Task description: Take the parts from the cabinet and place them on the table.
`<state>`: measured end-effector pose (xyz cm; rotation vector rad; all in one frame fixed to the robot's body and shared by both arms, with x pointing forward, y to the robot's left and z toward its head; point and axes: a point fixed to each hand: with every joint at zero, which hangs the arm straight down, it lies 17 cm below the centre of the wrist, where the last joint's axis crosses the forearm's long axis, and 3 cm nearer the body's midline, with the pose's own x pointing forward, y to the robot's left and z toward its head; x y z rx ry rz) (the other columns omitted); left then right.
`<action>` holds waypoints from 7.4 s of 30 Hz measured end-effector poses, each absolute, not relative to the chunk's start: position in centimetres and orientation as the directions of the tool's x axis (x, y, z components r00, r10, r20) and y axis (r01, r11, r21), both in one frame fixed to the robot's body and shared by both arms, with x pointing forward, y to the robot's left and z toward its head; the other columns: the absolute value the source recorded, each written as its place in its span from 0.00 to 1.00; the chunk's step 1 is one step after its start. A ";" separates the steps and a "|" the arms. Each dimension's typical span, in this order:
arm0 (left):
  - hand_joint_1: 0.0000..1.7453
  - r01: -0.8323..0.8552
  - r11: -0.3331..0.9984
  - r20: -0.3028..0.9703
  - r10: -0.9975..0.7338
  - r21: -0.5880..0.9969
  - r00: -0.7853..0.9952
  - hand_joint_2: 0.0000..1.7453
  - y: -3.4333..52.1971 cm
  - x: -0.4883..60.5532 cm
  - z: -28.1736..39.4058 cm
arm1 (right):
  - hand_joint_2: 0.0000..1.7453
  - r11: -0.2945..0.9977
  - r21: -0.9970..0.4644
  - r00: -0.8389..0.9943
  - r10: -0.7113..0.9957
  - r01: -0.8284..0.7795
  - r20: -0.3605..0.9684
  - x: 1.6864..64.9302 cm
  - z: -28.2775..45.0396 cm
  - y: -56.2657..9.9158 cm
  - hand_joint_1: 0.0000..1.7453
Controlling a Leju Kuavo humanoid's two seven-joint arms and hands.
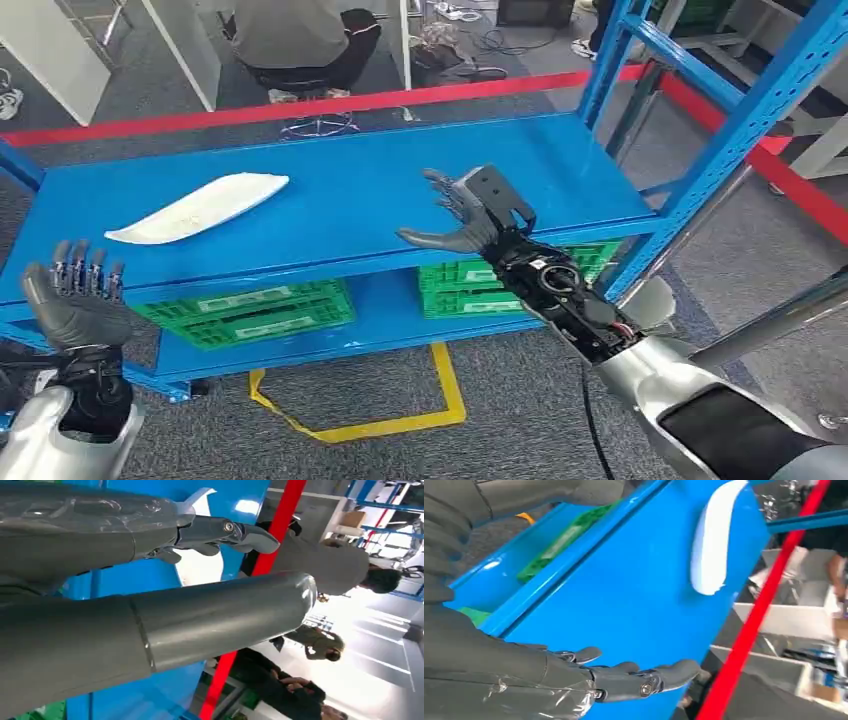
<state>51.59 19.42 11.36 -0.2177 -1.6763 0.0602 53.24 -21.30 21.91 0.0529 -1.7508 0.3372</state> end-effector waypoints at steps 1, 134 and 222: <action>0.00 0.109 0.980 0.979 0.178 -0.167 -0.102 0.00 19.4 51.6 11.4 | 1.00 0.955 -0.197 -0.206 0.152 -0.222 0.967 53.3 21.8 -21.3 0.00; 0.00 0.148 0.973 0.954 0.205 -0.176 -0.217 0.00 19.2 49.9 14.4 | 1.00 0.797 -0.464 -0.143 0.445 -0.387 0.884 55.6 17.3 -21.0 0.00; 0.00 0.124 0.976 0.952 0.205 -0.180 -0.229 0.00 20.0 49.5 14.7 | 1.00 0.214 -0.758 -0.250 0.859 -0.617 0.446 56.3 7.7 -21.8 1.00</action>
